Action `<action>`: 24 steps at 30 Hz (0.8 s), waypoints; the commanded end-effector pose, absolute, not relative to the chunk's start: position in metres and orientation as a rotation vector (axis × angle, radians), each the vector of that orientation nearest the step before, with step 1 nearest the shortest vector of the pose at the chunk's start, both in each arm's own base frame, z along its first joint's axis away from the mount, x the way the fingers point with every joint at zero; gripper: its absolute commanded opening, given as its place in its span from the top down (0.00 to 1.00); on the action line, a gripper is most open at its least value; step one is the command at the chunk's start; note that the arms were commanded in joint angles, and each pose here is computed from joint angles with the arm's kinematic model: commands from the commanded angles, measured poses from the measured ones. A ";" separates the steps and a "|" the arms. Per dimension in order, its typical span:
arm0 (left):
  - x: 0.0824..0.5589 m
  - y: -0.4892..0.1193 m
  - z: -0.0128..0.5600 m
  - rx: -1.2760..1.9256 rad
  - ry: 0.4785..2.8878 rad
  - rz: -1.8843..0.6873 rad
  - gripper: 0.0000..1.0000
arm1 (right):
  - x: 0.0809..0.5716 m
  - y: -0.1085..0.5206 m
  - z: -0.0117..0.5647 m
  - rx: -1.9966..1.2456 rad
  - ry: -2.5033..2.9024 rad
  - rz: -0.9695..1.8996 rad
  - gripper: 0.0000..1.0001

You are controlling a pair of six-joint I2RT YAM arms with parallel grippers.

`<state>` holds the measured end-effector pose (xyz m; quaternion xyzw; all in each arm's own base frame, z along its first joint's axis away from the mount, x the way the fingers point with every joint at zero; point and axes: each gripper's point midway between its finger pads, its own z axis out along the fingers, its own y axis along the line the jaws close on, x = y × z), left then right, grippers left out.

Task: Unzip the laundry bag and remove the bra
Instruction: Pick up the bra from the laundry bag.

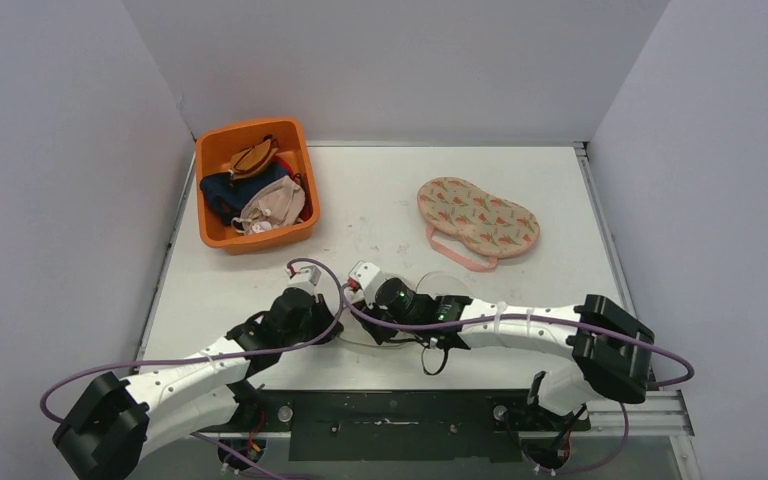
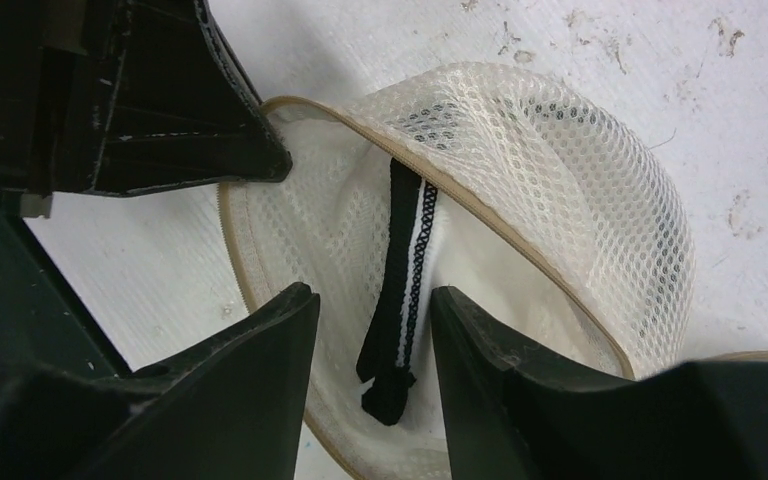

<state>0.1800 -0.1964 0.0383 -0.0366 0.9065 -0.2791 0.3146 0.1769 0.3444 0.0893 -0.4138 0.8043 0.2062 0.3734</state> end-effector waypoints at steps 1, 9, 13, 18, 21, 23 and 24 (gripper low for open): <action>0.186 -0.205 0.055 -0.091 2.331 -0.790 1.00 | 0.190 0.353 0.094 -1.056 2.038 0.445 0.56; 0.185 -0.204 0.058 -0.098 2.321 -0.799 1.00 | 0.193 0.352 0.072 -1.080 2.095 0.362 0.60; 0.186 -0.204 0.060 -0.100 2.312 -0.802 1.00 | 0.195 0.347 0.061 -1.069 2.123 0.312 0.62; 0.185 -0.204 0.060 -0.101 2.316 -0.800 1.00 | 0.198 0.346 0.063 -1.033 2.124 0.300 0.80; 0.185 -0.204 0.061 -0.103 2.316 -0.800 1.00 | 0.199 0.346 0.071 -1.012 2.109 0.316 0.94; 0.186 -0.204 0.064 -0.109 2.310 -0.801 1.00 | 0.198 0.347 0.079 -0.990 2.094 0.350 0.95; 0.188 -0.204 0.067 -0.107 2.307 -0.797 1.00 | 0.197 0.346 0.082 -0.984 2.091 0.365 0.95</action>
